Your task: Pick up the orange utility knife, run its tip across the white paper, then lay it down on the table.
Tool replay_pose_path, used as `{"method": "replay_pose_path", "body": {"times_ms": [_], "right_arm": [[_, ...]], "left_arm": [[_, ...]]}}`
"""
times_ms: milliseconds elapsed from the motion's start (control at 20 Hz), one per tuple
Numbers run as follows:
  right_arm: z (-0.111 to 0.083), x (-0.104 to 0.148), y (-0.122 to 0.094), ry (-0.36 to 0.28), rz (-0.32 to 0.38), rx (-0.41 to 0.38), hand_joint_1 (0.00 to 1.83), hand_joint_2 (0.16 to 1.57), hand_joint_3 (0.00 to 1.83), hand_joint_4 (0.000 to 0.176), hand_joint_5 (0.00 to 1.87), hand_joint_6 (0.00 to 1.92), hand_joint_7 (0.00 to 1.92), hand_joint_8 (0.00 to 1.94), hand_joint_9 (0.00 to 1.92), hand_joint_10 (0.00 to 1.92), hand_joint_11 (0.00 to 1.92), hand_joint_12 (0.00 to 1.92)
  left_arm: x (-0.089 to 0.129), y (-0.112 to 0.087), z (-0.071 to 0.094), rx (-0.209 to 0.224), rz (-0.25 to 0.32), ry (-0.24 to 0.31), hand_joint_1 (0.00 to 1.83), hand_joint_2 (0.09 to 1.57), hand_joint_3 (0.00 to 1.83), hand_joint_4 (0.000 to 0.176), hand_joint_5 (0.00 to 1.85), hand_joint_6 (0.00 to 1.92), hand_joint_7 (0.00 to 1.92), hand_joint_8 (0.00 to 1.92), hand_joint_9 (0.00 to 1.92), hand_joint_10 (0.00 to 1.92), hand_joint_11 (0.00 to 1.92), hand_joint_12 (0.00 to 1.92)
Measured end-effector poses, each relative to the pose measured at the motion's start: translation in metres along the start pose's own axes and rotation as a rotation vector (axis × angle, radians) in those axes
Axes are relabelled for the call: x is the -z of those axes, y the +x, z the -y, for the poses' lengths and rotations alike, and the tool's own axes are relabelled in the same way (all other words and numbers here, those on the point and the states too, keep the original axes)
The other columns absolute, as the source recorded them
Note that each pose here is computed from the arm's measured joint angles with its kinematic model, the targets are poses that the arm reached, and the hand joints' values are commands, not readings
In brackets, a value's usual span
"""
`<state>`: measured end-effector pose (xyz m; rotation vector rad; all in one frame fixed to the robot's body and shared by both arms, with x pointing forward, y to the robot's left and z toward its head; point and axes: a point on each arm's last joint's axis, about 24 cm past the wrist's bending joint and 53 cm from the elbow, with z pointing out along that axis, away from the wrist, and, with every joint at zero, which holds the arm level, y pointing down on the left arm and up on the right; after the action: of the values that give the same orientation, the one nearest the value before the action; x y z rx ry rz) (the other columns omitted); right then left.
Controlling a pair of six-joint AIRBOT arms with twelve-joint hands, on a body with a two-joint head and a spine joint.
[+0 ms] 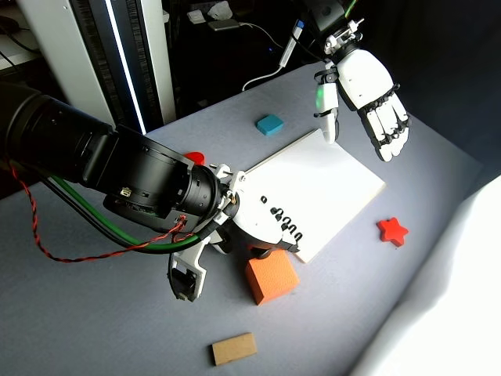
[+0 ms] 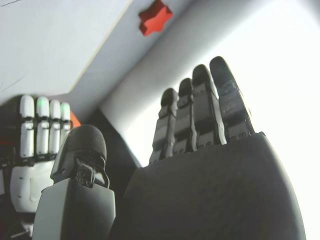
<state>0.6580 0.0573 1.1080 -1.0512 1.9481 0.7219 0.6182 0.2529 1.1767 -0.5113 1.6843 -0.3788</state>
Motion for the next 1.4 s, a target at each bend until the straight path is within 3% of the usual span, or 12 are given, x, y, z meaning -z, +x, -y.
{"method": "replay_pose_path", "body": {"times_ms": [50,100,150,250,300,350,400,450,500,550,1200,1400], "right_arm": [[0.000,0.000,0.000,0.000,0.001,0.000,1.13,1.26,0.03,0.000,0.24,0.10,0.37,0.09,0.31,0.13,0.00,0.93],[0.000,0.000,-0.001,0.001,0.006,-0.008,1.08,1.26,0.02,0.000,0.26,0.76,0.43,0.58,0.31,0.74,0.00,1.40],[0.000,-0.001,-0.005,0.001,0.019,-0.020,1.04,1.36,0.01,0.000,0.42,1.55,0.53,1.43,0.28,1.27,0.00,1.72],[-0.002,-0.003,-0.012,0.003,0.043,-0.032,1.07,1.36,0.00,0.000,0.53,1.63,0.64,1.69,0.55,1.88,0.43,1.91],[-0.004,-0.003,-0.015,0.000,0.049,-0.027,1.08,1.38,0.00,0.000,0.54,1.61,0.62,1.80,0.84,1.91,0.68,1.92],[-0.004,-0.003,-0.013,0.002,0.036,-0.001,1.03,1.43,0.00,0.000,0.58,1.68,1.15,1.91,1.22,1.92,1.07,1.92],[0.001,-0.002,-0.005,0.011,0.023,-0.011,1.42,1.36,0.00,0.000,1.12,1.87,1.48,1.94,1.54,1.92,1.48,1.92],[0.002,-0.001,-0.001,0.004,0.009,-0.029,1.55,1.33,0.00,0.116,1.33,1.91,1.64,1.94,1.71,1.92,1.71,1.92],[0.001,0.000,-0.001,-0.002,0.011,-0.053,1.55,1.33,0.00,0.116,1.33,1.91,1.64,1.94,1.71,1.92,1.71,1.92],[-0.001,-0.001,-0.005,-0.006,0.022,-0.064,1.59,1.33,0.00,0.174,1.45,1.92,1.74,1.94,1.80,1.92,1.86,1.92],[0.014,0.028,-0.037,0.024,0.084,-0.027,1.58,1.36,0.00,0.176,1.47,1.92,1.74,1.94,1.81,1.92,1.84,1.92],[0.006,0.040,-0.068,0.009,0.190,-0.043,1.57,1.36,0.00,0.176,1.48,1.92,1.72,1.94,1.78,1.92,1.82,1.92]], "left_arm": [[0.000,0.000,0.000,0.000,0.001,-0.001,0.12,1.33,0.00,0.000,0.09,0.00,0.12,0.00,0.18,0.00,0.00,0.57],[0.000,0.000,0.000,0.001,0.001,0.000,0.10,1.32,0.00,0.000,0.10,0.00,0.13,0.00,0.20,0.00,0.00,0.59],[0.000,0.000,0.000,0.001,0.001,0.000,0.10,1.32,0.00,0.000,0.10,0.00,0.13,0.00,0.20,0.01,0.00,0.60],[0.000,0.000,0.000,0.003,0.001,0.000,0.05,1.33,0.00,0.000,0.07,0.00,0.10,0.00,0.17,0.00,0.00,0.51],[0.000,0.000,0.000,0.004,0.001,0.000,0.06,1.33,0.00,0.000,0.08,0.00,0.11,0.00,0.18,0.00,0.00,0.54],[0.000,0.000,-0.001,0.005,0.002,-0.002,0.07,1.33,0.00,0.000,0.08,0.00,0.10,0.00,0.17,0.00,0.00,0.53],[0.000,-0.001,-0.001,0.004,0.004,-0.003,0.07,1.33,0.00,0.000,0.08,0.00,0.11,0.00,0.18,0.00,0.00,0.54],[0.000,-0.001,-0.001,0.006,0.005,-0.005,0.07,1.33,0.00,0.000,0.08,0.00,0.11,0.00,0.18,0.00,0.00,0.55],[0.000,-0.001,-0.002,0.007,0.005,-0.007,0.07,1.33,0.00,0.000,0.08,0.00,0.11,0.00,0.18,0.00,0.00,0.55],[0.000,-0.001,0.000,0.004,0.005,-0.001,0.05,1.33,0.00,0.000,0.07,0.00,0.10,0.00,0.17,0.01,0.00,0.51],[-0.002,-0.001,-0.001,0.009,0.008,-0.005,0.08,1.34,0.00,0.000,0.07,0.00,0.09,0.00,0.16,0.00,0.00,0.52],[-0.002,-0.001,-0.001,0.009,0.009,-0.006,0.07,1.34,0.00,0.000,0.08,0.01,0.11,0.01,0.17,0.01,0.00,0.53]]}}
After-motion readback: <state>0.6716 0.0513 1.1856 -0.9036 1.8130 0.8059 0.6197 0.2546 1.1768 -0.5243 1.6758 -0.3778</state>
